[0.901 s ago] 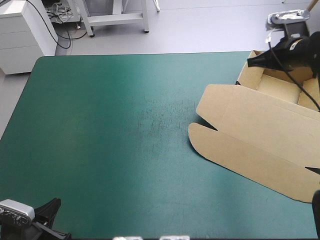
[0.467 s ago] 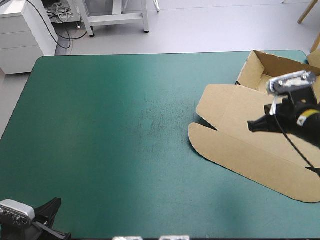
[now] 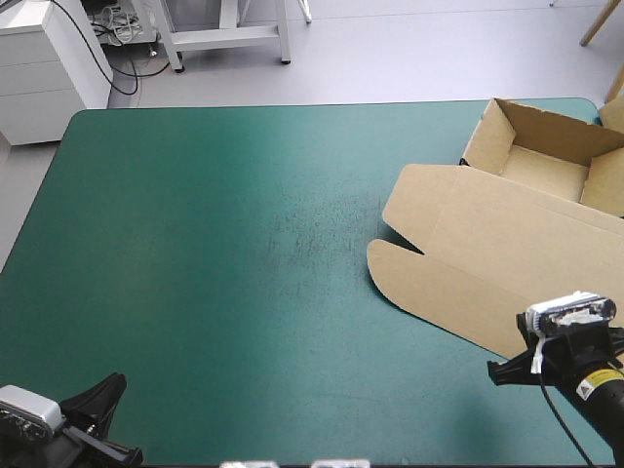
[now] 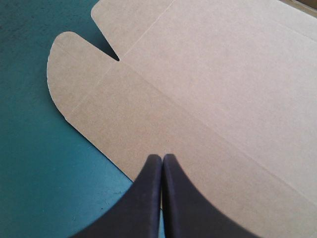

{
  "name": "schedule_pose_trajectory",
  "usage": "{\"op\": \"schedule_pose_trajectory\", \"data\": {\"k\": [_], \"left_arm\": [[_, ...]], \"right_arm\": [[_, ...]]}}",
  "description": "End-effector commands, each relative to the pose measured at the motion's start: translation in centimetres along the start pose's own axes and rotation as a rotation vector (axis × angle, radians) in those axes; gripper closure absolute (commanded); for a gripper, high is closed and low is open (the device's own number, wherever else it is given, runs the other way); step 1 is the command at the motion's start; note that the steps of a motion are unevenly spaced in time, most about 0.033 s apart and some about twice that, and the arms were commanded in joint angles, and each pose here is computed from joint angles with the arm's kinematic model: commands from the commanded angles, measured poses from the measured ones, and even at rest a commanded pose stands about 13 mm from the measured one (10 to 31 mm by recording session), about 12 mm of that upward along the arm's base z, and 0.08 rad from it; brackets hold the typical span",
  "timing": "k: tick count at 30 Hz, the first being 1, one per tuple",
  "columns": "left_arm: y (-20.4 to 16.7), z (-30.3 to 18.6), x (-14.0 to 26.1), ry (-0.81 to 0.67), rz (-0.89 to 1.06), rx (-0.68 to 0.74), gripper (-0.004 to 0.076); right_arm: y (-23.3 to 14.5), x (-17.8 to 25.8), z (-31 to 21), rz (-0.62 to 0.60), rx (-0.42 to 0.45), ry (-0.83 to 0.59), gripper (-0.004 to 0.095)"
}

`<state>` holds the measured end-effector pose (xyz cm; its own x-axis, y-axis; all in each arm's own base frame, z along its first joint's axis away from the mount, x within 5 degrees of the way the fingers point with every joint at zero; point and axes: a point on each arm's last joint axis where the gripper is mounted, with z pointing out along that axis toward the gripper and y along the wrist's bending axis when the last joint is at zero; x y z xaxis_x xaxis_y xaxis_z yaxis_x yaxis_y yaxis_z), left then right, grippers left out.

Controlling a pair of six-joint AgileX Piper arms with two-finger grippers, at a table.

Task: Fold the box

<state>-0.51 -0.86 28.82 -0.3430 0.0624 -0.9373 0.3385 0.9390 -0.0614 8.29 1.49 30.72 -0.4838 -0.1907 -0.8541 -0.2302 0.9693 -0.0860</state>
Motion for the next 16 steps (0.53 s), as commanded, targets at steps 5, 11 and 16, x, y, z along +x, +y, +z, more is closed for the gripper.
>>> {"op": "schedule_pose_trajectory", "data": {"k": [5, 11, 16], "left_arm": [[-0.1, -0.2, -1.1, -0.069, -0.009, 0.009, 0.0731], [-0.1, -0.2, -1.1, -0.067, -0.01, 0.011, 0.0731], [-0.1, -0.2, -1.1, -0.067, -0.011, 0.013, 0.0731]], "right_arm": [[0.3, 2.0, -0.1, 0.006, 0.011, -0.137, 0.0929], [0.4, 2.7, 0.0, 0.018, 0.004, -0.139, 0.0929], [0.5, 2.7, 0.0, 0.022, 0.0, -0.135, 0.0929]]}}
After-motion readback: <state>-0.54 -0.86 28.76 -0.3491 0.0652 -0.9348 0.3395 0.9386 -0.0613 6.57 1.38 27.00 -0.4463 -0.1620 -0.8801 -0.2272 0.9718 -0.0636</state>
